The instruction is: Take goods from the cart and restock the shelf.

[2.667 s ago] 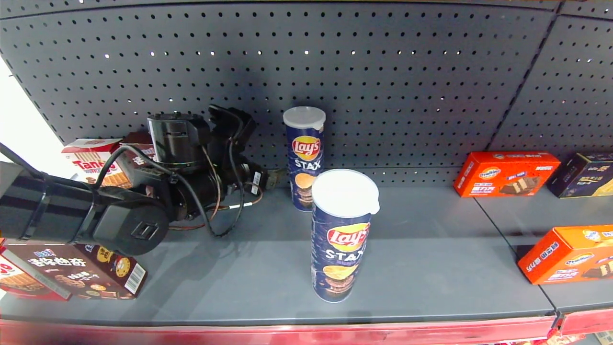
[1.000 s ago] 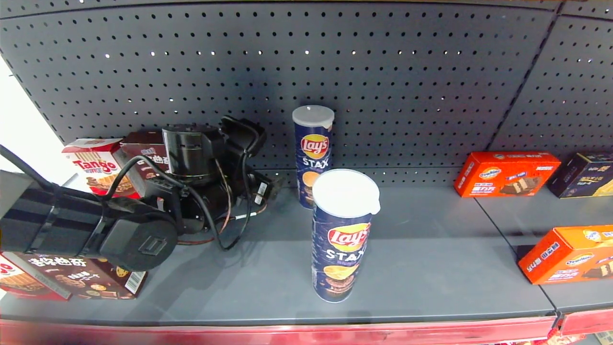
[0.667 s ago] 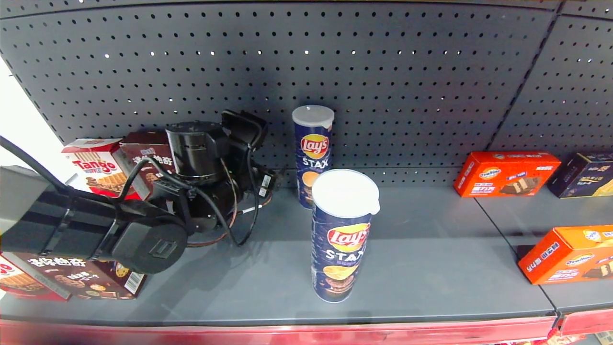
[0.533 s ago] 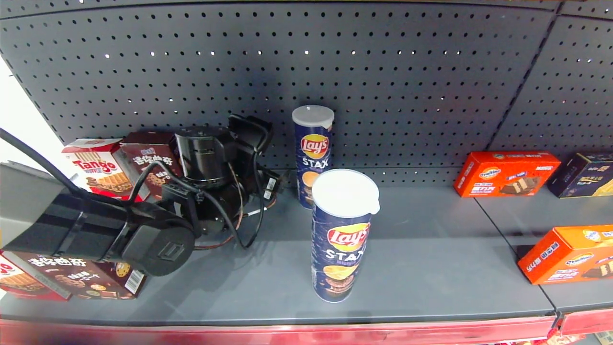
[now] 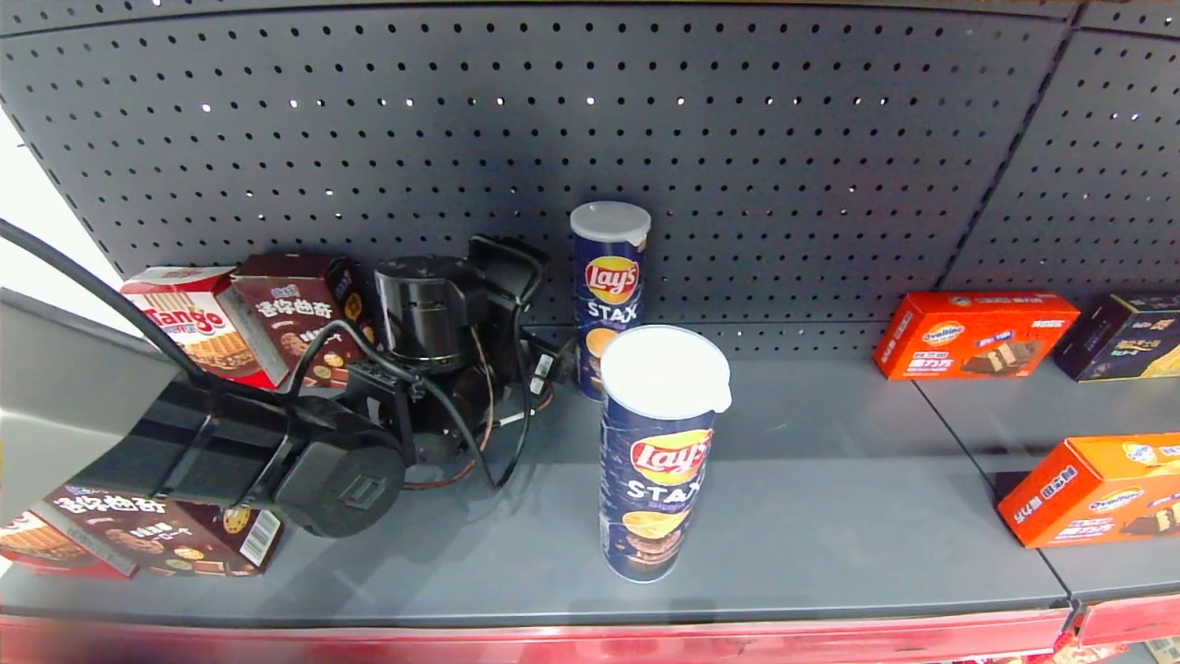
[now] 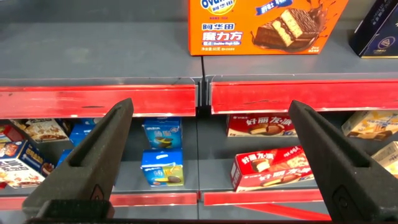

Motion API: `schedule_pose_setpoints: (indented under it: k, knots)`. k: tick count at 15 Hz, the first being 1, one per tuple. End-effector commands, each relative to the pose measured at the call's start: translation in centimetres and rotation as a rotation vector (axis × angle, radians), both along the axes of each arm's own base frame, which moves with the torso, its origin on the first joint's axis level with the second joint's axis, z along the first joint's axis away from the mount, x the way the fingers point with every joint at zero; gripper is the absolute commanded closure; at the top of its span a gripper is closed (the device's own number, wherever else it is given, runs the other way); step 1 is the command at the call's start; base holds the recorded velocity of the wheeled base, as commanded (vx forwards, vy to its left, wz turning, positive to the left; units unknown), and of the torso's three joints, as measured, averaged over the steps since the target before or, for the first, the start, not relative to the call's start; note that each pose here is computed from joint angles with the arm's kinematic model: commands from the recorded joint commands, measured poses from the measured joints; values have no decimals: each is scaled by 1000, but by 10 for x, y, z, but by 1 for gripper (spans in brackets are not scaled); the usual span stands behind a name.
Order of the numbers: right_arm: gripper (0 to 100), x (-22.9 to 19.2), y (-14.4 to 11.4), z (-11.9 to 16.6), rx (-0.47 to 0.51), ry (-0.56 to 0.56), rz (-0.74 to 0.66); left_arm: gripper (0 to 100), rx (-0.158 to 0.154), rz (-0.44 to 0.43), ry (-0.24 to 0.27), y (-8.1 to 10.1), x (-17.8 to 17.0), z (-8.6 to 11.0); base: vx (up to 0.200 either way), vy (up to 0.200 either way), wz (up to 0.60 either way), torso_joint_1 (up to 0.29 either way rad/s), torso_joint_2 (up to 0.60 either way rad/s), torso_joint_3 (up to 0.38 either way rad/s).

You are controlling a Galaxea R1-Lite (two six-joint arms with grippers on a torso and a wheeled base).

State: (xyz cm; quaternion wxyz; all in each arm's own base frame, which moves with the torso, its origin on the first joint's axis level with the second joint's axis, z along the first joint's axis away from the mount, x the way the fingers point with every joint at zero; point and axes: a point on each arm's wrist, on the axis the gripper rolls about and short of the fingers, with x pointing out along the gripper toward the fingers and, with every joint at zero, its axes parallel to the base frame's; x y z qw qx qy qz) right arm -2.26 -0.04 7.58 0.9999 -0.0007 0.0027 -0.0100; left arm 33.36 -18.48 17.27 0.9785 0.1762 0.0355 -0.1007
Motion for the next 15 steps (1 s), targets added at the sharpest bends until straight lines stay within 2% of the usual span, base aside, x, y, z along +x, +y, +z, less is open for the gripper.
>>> schedule_pose_setpoints:
  k: [1,7,9,11,15]
  knots:
    - [0,0,0,0,0,1,0,0,1,-3,5,-2,0,-2,0,0,0,0,0,0]
    - [0,0,0,0,0,2,0,0,4,-9,11,-2,-4,-3,0,0,0,0,0,0]
    - [0,0,0,0,0,2,0,0,-9,-10,-1,1,-10,5,0,0,0,0,0,0]
    - [0,0,0,0,0,1,0,0,-36,-8,-6,10,-24,13,0,0,0,0,0,0]
    - [0,0,0,0,0,1,0,0,-62,-9,-8,23,-45,22,0,0,0,0,0,0]
